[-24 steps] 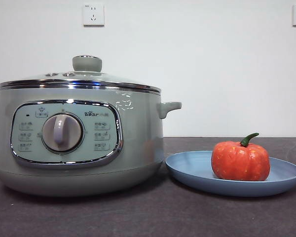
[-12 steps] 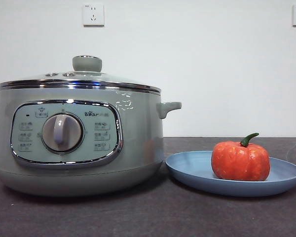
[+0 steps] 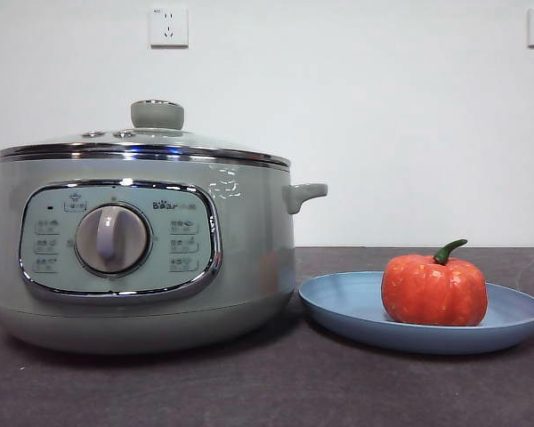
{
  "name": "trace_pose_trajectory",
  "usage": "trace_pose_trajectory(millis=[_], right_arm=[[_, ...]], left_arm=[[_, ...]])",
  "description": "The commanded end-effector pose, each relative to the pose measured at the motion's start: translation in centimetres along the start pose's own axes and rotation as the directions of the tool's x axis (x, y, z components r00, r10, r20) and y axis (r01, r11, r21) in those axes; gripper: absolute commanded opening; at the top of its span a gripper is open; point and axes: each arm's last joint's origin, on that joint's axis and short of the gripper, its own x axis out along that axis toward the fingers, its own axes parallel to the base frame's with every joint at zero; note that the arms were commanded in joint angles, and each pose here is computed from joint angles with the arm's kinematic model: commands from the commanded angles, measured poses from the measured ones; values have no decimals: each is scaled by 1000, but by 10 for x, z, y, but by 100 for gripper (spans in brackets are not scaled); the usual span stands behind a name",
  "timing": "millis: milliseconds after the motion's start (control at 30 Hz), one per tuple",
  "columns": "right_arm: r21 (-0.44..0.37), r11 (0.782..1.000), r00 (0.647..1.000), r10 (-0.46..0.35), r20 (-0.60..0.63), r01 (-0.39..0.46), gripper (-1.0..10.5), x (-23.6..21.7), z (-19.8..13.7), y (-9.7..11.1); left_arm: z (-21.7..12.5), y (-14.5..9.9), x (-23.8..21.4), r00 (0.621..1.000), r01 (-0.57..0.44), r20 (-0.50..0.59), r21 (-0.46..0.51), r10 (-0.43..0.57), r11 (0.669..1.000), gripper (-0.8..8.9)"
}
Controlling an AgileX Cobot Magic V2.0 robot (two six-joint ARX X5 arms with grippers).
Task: Take the pumpkin out from the steamer,put the pumpkin in the blue plate,close the lid
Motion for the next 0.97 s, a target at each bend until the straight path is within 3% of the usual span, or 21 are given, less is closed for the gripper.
trace_pose_trajectory(millis=[33, 200, 333, 400, 667, 967], right_arm=[[-92, 996, 999, -10, 50, 14, -11, -10, -3, -5], [-161, 987, 980, 57, 193, -25, -11, -12, -16, -16], [-132, 990, 966, -11, 259, 47, -11, -2, -43, -25], [-112, 993, 962, 0, 273, 31, -11, 6, -60, -28], [11, 999, 974, -38, 221, 36, -11, 29, -108, -35], [63, 998, 987, -40, 155, 31, -11, 37, -127, -36]], left_arm=[[-5, 0, 1, 1000, -4, -9, -6, 4, 1000, -3], [-5, 0, 1, 1000, -3, -9, -6, 3, 1000, -3], [-5, 0, 1, 1000, -4, -9, -6, 4, 1000, -3], [-5, 0, 1, 1000, -3, -9, -6, 3, 1000, -3], [-5, 0, 1, 1000, -4, -9, -6, 4, 1000, -3], [-5, 0, 1, 1000, -4, -9, -6, 4, 1000, -3]])
